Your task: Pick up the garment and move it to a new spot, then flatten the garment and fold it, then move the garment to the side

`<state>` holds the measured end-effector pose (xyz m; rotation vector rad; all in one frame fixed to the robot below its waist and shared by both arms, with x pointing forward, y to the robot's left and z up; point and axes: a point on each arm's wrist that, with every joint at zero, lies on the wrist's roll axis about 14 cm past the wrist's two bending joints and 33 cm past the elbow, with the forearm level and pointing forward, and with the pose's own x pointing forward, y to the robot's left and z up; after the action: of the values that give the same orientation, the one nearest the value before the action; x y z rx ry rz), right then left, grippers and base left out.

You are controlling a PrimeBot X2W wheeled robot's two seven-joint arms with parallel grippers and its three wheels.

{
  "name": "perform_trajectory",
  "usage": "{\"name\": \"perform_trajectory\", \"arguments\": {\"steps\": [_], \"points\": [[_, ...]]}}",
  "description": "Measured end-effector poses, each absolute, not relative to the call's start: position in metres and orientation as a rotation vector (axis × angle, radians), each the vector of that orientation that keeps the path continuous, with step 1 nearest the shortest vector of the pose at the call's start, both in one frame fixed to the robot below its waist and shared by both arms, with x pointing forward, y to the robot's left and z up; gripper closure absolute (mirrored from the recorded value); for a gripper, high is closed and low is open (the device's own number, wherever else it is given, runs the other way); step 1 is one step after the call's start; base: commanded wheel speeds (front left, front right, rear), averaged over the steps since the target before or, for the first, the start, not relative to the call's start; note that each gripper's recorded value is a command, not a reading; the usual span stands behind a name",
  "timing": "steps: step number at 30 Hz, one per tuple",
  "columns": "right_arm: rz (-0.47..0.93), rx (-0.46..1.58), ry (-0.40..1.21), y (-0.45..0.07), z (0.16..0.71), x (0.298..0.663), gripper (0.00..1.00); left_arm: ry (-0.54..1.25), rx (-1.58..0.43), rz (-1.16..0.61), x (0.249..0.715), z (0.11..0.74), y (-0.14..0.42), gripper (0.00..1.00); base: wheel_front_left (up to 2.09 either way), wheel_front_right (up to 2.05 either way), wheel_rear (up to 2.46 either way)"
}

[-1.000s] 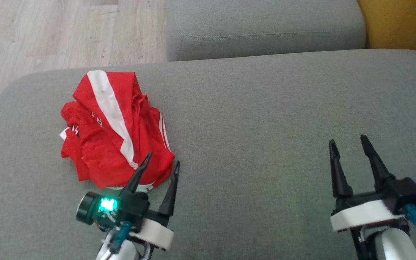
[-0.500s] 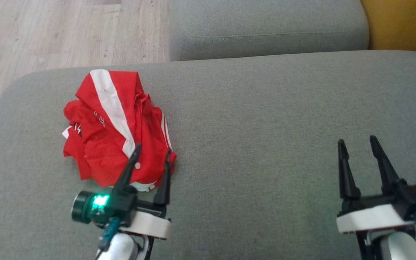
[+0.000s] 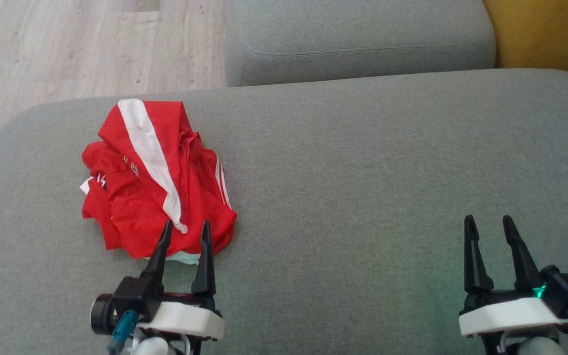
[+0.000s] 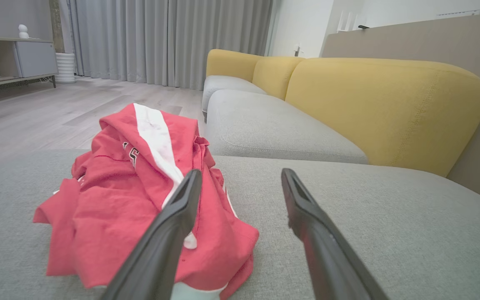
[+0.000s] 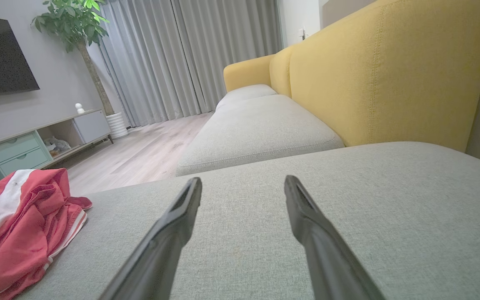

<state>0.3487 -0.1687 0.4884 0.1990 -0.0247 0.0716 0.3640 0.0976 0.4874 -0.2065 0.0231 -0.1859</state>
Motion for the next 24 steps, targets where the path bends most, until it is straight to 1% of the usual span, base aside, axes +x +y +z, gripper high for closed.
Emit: {"name": "perform_trajectory", "arguments": {"steps": [11,24], "points": [[0.098,0.200,-0.022,-0.160,0.488,0.351,0.00,0.011,-0.186,-0.183,0.362,0.489,0.102,0.00,0.00,0.00,0.00],[0.286,0.202,-0.002,-0.099,0.488,0.363,0.00,-0.019,-0.157,-0.020,0.346,0.492,0.157,0.00,0.00,0.00,0.00]]}}
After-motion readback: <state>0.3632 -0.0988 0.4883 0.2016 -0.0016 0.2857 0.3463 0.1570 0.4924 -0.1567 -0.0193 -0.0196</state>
